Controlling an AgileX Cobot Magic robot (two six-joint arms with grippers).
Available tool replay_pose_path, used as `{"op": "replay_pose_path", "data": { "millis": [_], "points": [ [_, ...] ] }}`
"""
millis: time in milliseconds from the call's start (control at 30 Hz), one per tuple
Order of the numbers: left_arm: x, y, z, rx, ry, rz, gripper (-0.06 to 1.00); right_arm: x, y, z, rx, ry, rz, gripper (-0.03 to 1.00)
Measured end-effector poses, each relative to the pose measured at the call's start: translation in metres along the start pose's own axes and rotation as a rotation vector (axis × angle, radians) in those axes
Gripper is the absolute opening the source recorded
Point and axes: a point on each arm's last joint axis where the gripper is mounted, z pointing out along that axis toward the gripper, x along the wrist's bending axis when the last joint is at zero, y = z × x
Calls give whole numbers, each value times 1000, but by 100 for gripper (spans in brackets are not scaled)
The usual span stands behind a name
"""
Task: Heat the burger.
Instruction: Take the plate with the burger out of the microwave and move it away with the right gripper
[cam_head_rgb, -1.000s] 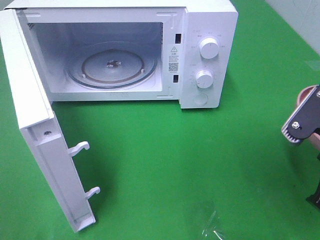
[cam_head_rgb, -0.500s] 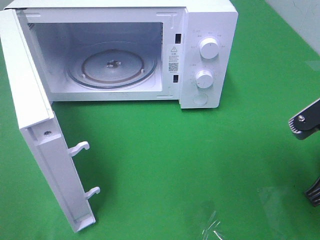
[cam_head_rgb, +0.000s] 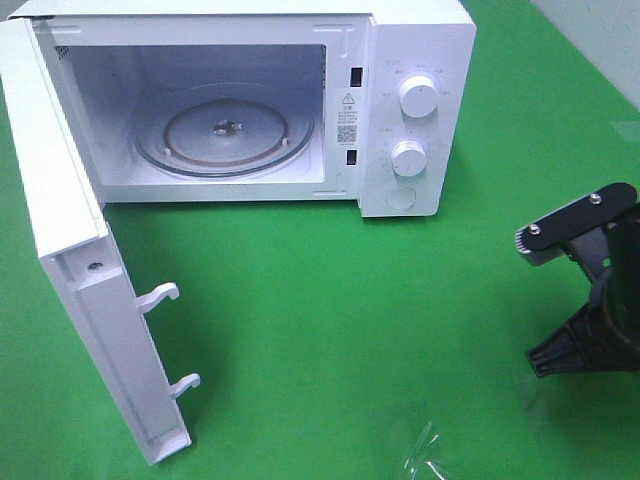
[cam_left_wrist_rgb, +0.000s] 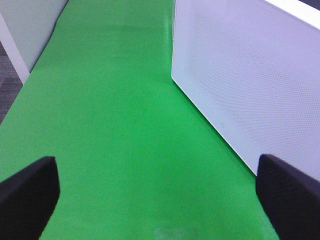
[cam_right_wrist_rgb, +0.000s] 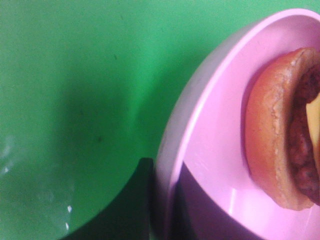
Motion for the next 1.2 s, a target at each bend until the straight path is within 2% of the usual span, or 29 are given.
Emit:
{"op": "replay_pose_path", "data": {
  "millis": [133, 667, 800, 867, 900, 933, 967, 1000, 1100, 1167, 1200],
  "points": [
    [0, 0, 0, 0, 0, 0, 99, 6, 18, 22, 34, -11, 34, 5],
    [0, 0, 0, 0, 0, 0, 99, 13, 18, 63, 134, -3, 38, 8],
    [0, 0, 0, 0, 0, 0, 99, 13, 18, 64, 132, -12, 34, 17],
    [0, 0, 0, 0, 0, 0, 99, 11, 23, 57, 120, 6, 77, 31],
    [0, 0, 0, 0, 0, 0, 99, 11, 23, 57, 120, 6, 77, 31],
    [0, 0, 0, 0, 0, 0, 99, 8, 28, 49, 105, 26, 104, 38],
    [0, 0, 0, 0, 0, 0, 99, 8, 28, 49, 105, 26, 104, 38],
    [0, 0, 0, 0, 0, 0, 99, 5, 34, 39, 90, 57, 121, 43],
    [0, 0, 0, 0, 0, 0, 99, 3, 36, 35, 84, 73, 124, 45],
    [0, 0, 0, 0, 0, 0, 99, -2, 44, 13, 52, 175, 106, 52],
    [0, 0, 0, 0, 0, 0, 99, -2, 44, 13, 52, 175, 106, 52]
  ]
}}
